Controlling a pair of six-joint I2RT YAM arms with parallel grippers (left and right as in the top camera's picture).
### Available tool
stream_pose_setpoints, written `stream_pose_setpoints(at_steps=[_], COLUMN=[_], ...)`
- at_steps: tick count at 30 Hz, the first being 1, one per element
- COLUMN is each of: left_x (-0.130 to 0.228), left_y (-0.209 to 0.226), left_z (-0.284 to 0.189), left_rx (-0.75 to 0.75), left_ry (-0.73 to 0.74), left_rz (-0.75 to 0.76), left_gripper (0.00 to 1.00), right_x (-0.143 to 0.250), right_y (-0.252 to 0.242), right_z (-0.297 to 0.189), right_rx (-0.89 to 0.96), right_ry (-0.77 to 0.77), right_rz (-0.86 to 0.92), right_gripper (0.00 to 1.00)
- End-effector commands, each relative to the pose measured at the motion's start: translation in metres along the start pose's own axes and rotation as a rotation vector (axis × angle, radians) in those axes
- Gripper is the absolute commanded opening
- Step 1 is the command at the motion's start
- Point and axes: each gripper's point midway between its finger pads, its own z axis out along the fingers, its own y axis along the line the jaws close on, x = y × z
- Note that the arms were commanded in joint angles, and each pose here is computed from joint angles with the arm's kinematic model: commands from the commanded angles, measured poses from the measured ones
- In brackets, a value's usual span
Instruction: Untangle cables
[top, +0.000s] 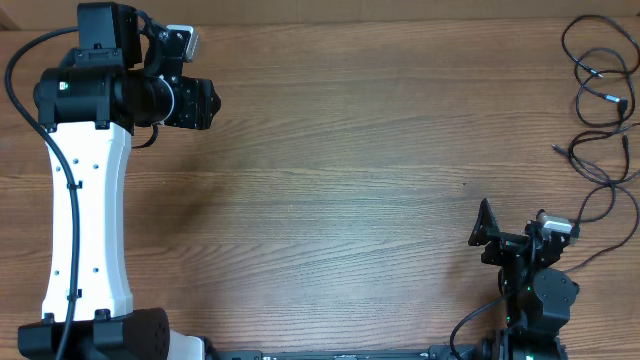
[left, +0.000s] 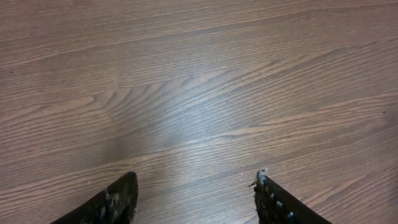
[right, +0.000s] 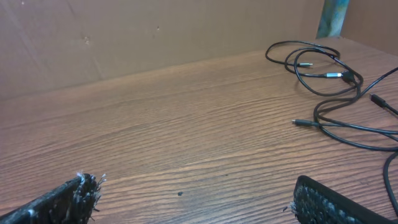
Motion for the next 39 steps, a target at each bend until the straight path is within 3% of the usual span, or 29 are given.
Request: stream_pose_setpoints(at_steps=[1,11,18,31,39], left_x=[-0.002,-0.009,-0.004,0.0,0.0], left_y=[-0.005,-0.003,-0.004,-0.005,-0.005], left_z=[0.003,0.003,0.003,0.003,0.003], left_rx=[0.022,0.015,0.017,0.02,0.02], left_ry=[-0.004,-0.031,-0.012,0.005,0.006], left_rz=[0.021,0.0,-0.006,-0.011,-0.012], left_gripper=[0.6,0.61,0.6,0.61,0.72], right_x=[0.002,-0.003,-0.019,-0.017,-0.017], right_y=[-0.001,0.002,0.025,0.061,0.061], right_z=[0.0,-0.001,-0.009,-0.017,-0.017], right_rx=[0.003,-0.009,-0.104,-0.253,-0.251], right_ry=[0.003,-0.018,-0.094,-0.097,-0.097], right_rz=[0.005,0.002,-0.014,-0.036,-0.035], right_gripper=[1.0,1.0,1.0,1.0,1.0])
